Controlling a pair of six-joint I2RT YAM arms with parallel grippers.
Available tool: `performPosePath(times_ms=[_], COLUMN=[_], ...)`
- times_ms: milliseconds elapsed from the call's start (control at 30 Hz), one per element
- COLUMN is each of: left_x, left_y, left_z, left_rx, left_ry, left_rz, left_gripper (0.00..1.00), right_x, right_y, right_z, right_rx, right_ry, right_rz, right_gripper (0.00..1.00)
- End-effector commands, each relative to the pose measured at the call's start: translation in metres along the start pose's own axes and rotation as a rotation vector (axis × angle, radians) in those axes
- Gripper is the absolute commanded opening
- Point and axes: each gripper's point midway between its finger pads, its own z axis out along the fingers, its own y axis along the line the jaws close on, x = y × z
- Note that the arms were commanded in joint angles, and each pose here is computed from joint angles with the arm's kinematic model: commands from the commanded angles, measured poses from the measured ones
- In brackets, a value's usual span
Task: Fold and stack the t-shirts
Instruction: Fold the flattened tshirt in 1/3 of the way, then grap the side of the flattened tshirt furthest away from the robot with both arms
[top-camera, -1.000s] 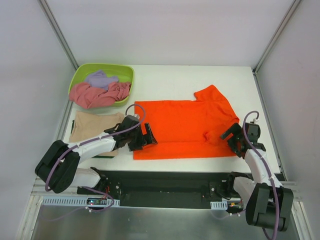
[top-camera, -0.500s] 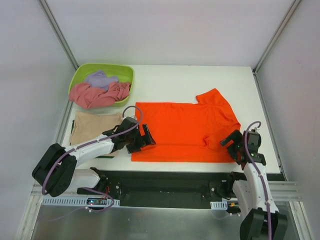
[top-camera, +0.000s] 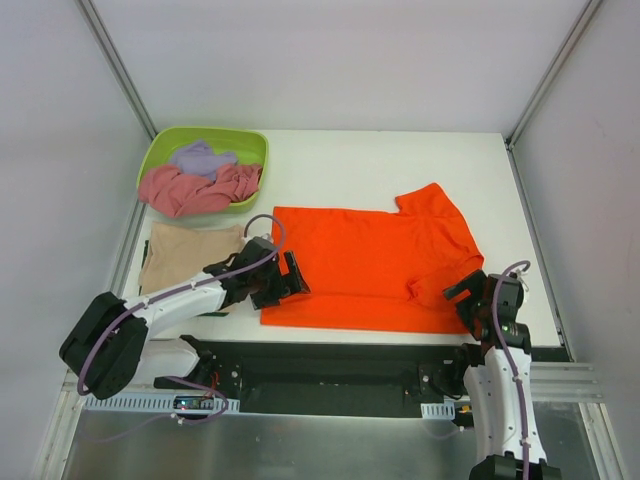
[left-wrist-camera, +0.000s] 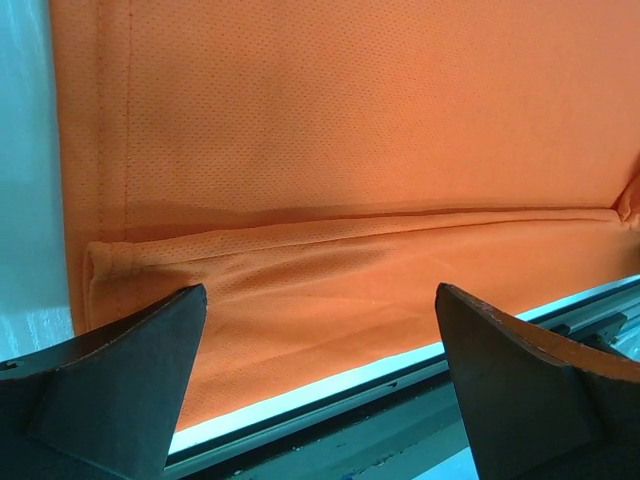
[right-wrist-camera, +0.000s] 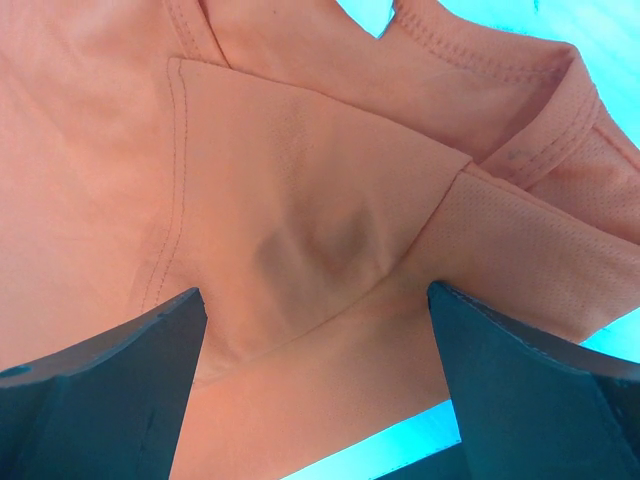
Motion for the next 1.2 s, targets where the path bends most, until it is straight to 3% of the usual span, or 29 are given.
performPosePath(times_ms=[0,200,433,533,667,933,1033,1167], left_x=[0.017,-0.01,-0.07,-0.107,-0.153,-0.233,-0.253,-0.272], left_y=[0.034,0.003,-0.039,-0.052,-0.052,-0.054,-0.049,-0.043], left_z=[-0.006,-0.018,-0.043,-0.052,-0.045,-0.018,-0.006,0.008], left_rx=[-0.117,-0.052,-0.064,-0.108,-0.138,-0.189,-0.235,-0.281], left_ry=[0.032,-0.062,-0.238,-0.329,-0.326,-0.279,-0.269,-0.26], left_rz=[0.027,0.16,0.277,0.295,0.243,0.239,0.237,0.23], left_gripper=[0.99,0.99,0.99,0.99,0.99,0.98,0.95,0.93], right_x=[-0.001,-0.025,-0.069,-0.089,-0.112,-0.176,-0.184,-0.208], right_y=[-0.015,0.024,0.096,0.126,0.167,0.223,0.247,0.28], right_z=[-0.005,-0.026,-0.051,-0.058,-0.063,-0.014,0.014,0.058], right_rx=[0.087,-0.054,-0.35,-0.451,-0.545,-0.463,-0.463,-0.4], right_ry=[0.005,-0.021,-0.183,-0.242,-0.24,-0.149,-0.073,-0.083], right_rz=[-0.013,-0.15,-0.288,-0.299,-0.361,-0.643,-0.766,-0.833], right_gripper=[0.96,0.96,0.96,0.96,0.96,0.96,0.96,0.96])
